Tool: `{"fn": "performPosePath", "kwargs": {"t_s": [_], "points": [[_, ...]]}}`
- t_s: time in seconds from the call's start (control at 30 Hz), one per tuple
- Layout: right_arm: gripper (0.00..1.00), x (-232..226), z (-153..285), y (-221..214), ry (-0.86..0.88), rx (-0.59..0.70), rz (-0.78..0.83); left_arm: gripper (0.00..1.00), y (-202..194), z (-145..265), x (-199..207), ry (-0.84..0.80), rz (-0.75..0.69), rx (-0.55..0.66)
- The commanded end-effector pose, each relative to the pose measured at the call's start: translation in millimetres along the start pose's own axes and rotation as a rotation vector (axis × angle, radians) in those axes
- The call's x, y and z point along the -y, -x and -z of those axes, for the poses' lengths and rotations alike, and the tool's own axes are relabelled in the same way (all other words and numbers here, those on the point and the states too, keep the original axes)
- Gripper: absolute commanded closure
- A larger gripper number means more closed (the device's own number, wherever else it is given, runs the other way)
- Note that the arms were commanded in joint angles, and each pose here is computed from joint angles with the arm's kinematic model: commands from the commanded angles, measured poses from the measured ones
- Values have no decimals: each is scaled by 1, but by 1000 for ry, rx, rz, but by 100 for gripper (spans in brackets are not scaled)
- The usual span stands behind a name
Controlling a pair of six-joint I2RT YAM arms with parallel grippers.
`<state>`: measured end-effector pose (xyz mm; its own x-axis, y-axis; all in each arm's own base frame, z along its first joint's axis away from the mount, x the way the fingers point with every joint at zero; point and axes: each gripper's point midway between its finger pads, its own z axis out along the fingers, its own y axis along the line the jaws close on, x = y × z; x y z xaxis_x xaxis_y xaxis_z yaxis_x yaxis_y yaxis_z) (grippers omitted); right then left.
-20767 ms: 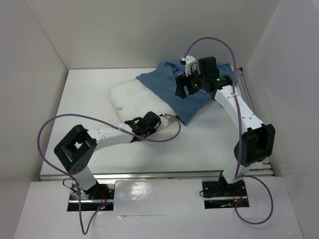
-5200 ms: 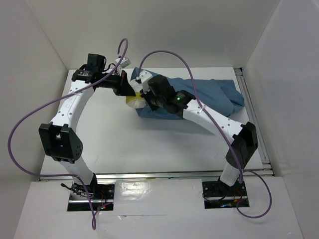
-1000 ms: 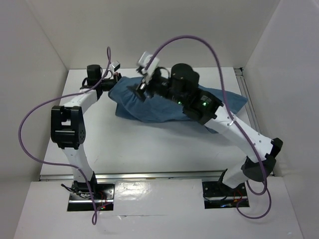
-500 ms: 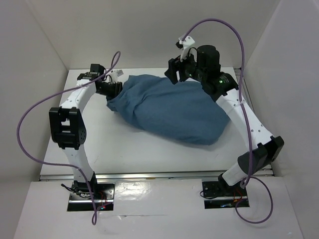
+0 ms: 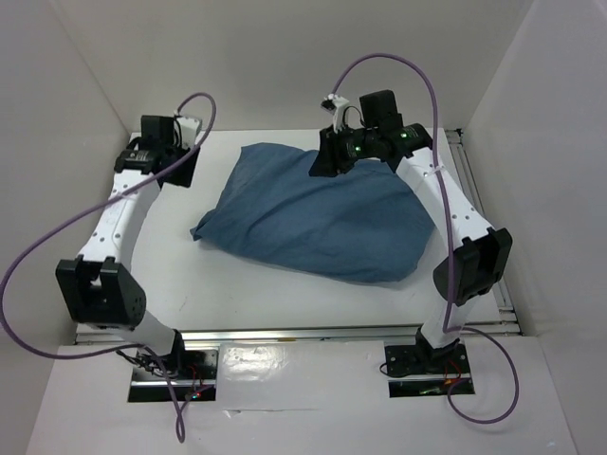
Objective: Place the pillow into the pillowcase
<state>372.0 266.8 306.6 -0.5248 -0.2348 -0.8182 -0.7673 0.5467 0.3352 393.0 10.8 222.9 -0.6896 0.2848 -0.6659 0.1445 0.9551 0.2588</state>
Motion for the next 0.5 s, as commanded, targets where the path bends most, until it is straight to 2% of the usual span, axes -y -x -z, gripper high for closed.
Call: {"fn": "performPosePath", "kwargs": {"t_s": [0.0, 0.03, 0.07, 0.1, 0.17, 0.23, 0.27, 0.3, 0.33, 0.37, 0.4, 0.47], "points": [[66, -17, 4, -16, 129, -69, -54, 48, 32, -6, 23, -201, 37, 27], [71, -12, -1, -31, 122, -101, -70, 56, 52, 0, 36, -297, 49, 78], [77, -11, 0, -36, 112, -109, -66, 72, 59, 1, 47, -363, 65, 90], [88, -5, -1, -45, 92, -134, -60, 78, 66, 3, 63, -444, 58, 99], [94, 5, -1, -59, 61, -160, -66, 88, 82, -1, 91, -590, 65, 78], [98, 9, -1, -70, 49, -190, -48, 91, 90, 0, 117, -729, 55, 50], [98, 11, -1, -77, 42, -210, -52, 89, 106, 13, 124, -808, 58, 70], [98, 10, -2, -77, 39, -216, -36, 84, 101, -6, 136, -870, 79, 19], [99, 10, -4, -87, 39, -244, -25, 71, 103, -6, 146, -923, 93, 3], [99, 12, -5, -91, 30, -254, -30, 66, 116, 1, 150, -976, 101, 31], [99, 10, -5, -98, 25, -271, -18, 62, 110, -12, 159, -1021, 132, -15], [99, 12, -7, -119, 14, -332, -6, 54, 108, -12, 168, -1069, 137, -28]]}}
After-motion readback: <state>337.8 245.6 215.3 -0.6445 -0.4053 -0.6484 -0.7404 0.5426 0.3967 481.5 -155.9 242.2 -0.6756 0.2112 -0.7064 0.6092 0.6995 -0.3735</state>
